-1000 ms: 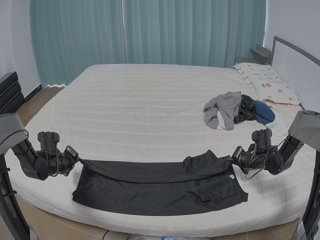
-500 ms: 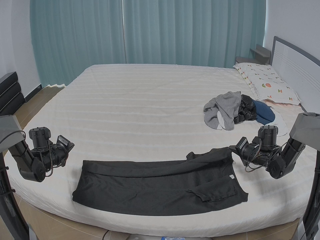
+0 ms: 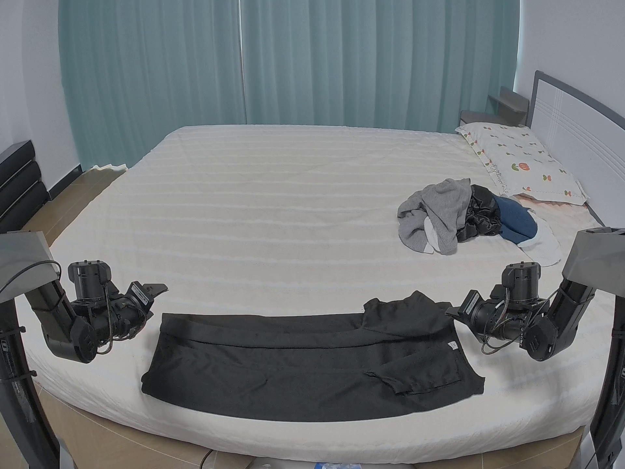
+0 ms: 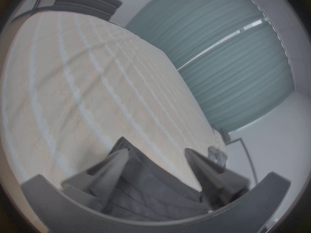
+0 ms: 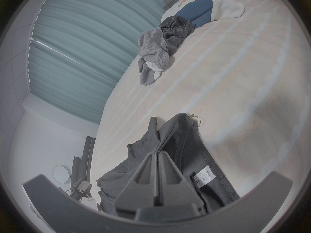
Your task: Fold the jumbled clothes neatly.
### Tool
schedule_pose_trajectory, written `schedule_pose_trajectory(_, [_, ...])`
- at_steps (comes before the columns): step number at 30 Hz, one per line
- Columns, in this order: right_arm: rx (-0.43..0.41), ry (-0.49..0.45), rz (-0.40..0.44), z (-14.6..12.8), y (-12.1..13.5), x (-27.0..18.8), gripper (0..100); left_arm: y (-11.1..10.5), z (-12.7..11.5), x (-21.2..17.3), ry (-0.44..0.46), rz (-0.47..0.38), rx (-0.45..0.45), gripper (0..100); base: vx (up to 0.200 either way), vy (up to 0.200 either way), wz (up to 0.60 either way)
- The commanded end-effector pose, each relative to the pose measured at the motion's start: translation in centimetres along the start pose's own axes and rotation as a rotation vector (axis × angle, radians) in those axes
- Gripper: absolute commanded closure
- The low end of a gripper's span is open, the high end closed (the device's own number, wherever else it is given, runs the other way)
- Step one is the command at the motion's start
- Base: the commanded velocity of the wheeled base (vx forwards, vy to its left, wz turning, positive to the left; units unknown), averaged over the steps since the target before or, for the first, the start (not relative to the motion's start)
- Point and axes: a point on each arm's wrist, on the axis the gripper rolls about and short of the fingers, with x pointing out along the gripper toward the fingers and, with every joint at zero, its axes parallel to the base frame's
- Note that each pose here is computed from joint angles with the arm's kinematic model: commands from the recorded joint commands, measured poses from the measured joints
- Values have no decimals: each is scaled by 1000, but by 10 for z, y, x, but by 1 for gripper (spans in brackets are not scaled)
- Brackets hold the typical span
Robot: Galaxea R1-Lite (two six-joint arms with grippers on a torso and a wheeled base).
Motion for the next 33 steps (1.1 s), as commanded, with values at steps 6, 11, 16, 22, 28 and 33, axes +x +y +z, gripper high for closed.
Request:
schedule_pose_trajectory(6, [-5, 25, -7, -8, -1, 1, 100, -6, 10, 44, 42, 7, 88, 0, 0, 0, 0])
schedule_pose_trajectory(11, [-7, 32, -8, -10, 0, 1, 100, -9, 7, 54, 64, 0, 158, 0, 0, 0, 0])
schedule_pose_trajectory(16, [-7, 32, -8, -10, 0, 0, 100, -3, -2, 61, 99, 16, 230, 0, 0, 0, 0])
schedule_pose_trajectory(22, [-8, 31, -6, -10, 0, 0, 100, -3, -7, 60, 114, 20, 240, 0, 0, 0, 0])
schedule_pose_trajectory(28, [-7, 27, -6, -9, 0, 0, 100, 0, -10, 55, 122, 41, 256, 100, 0, 0, 0])
schedule_pose_trajectory(33, [-7, 27, -6, -9, 0, 0, 100, 0, -7, 49, 111, 46, 257, 100, 0, 0, 0])
